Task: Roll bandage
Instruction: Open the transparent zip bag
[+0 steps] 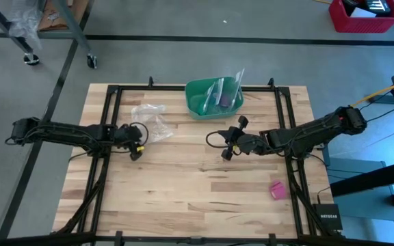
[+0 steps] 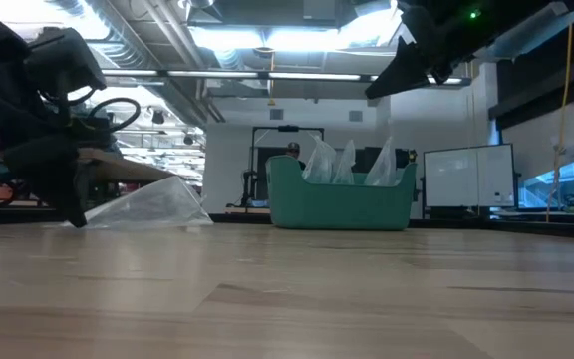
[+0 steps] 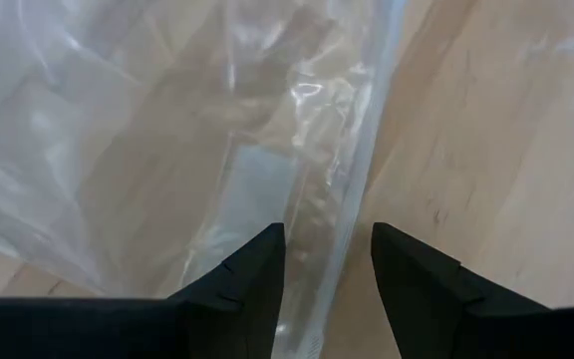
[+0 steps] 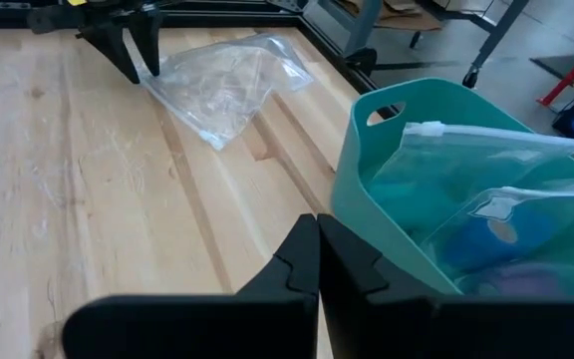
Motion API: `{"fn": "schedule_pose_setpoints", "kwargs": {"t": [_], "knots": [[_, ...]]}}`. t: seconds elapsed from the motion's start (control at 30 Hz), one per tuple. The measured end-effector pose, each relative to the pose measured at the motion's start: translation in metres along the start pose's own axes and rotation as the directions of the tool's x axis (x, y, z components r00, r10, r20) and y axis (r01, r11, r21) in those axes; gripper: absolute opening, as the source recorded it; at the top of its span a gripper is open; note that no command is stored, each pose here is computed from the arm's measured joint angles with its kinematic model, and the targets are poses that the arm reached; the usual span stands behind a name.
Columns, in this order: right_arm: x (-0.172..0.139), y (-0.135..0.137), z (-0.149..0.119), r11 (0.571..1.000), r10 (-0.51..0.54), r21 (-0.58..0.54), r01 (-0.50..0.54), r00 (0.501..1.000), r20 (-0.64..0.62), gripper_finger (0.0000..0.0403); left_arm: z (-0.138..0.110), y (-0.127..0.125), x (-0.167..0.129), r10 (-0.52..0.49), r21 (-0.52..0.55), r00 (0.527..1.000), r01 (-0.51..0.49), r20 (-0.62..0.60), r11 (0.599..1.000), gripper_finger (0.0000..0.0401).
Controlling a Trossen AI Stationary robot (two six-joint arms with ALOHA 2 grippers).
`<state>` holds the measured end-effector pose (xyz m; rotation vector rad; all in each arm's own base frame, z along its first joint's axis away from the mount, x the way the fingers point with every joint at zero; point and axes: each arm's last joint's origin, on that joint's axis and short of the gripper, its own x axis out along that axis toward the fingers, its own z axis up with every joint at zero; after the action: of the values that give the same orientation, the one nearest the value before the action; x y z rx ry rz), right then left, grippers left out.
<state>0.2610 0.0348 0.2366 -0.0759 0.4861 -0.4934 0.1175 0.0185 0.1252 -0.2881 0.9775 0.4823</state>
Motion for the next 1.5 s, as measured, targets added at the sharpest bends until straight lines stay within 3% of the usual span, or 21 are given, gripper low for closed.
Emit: {"fn": "schedule_pose_setpoints", "kwargs": {"t": [0.2, 0.37, 0.53, 0.73, 0.93, 1.07, 1.2, 1.33, 1.43, 1.5], "knots": [[0.000, 0.000, 0.000, 1.000, -0.001, 0.000, 0.001, 1.000, 0.000, 0.0003, -0.003, 0.000, 0.004, 0.012, 0.050, 1.000, -0.010, -0.025, 0.999, 0.0143], [0.000, 0.000, 0.000, 1.000, -0.001, 0.000, 0.001, 1.000, 0.001, 0.0003, -0.004, -0.001, 0.013, 0.041, -0.041, 0.998, -0.044, -0.055, 0.998, 0.0138], [0.000, 0.000, 0.000, 1.000, -0.001, 0.000, 0.001, 1.000, 0.001, 0.0003, 0.000, -0.003, 0.020, 0.053, -0.126, 0.998, -0.057, -0.033, 0.990, 0.0097], [0.000, 0.000, 0.000, 1.000, -0.001, 0.002, 0.001, 1.000, 0.003, 0.0003, 0.004, -0.006, 0.021, 0.005, -0.165, 1.000, -0.001, 0.023, 0.986, 0.0012], [0.000, 0.000, 0.000, 1.000, -0.001, 0.003, 0.001, 1.000, 0.003, 0.0003, 0.006, -0.007, 0.021, -0.016, -0.277, 0.999, 0.025, 0.036, 0.961, 0.0004], [0.000, 0.000, 0.000, 1.000, -0.008, 0.003, 0.008, 1.000, 0.004, 0.0003, 0.013, -0.013, 0.021, -0.136, -0.331, 0.986, 0.162, 0.099, 0.930, 0.0003], [0.000, 0.000, 0.000, 1.000, -0.004, 0.002, 0.004, 1.000, 0.004, 0.0003, 0.032, -0.023, 0.014, -0.331, -0.306, 0.906, 0.405, 0.264, 0.862, 0.0002], [0.000, 0.001, 0.000, 1.000, 0.027, 0.002, -0.027, 1.000, -0.001, 0.0003, 0.051, -0.032, 0.001, -0.505, -0.230, 0.758, 0.624, 0.413, 0.747, 0.0001], [0.000, 0.002, 0.001, 0.998, 0.057, 0.005, -0.056, 0.998, -0.001, 0.0003, 0.060, -0.037, -0.009, -0.607, -0.163, 0.639, 0.740, 0.472, 0.653, 0.0001], [0.000, 0.003, 0.004, 0.996, 0.092, 0.000, -0.092, 0.996, 0.022, 0.0003, 0.062, -0.038, -0.012, -0.657, -0.147, 0.586, 0.788, 0.475, 0.597, 0.0001]]}}
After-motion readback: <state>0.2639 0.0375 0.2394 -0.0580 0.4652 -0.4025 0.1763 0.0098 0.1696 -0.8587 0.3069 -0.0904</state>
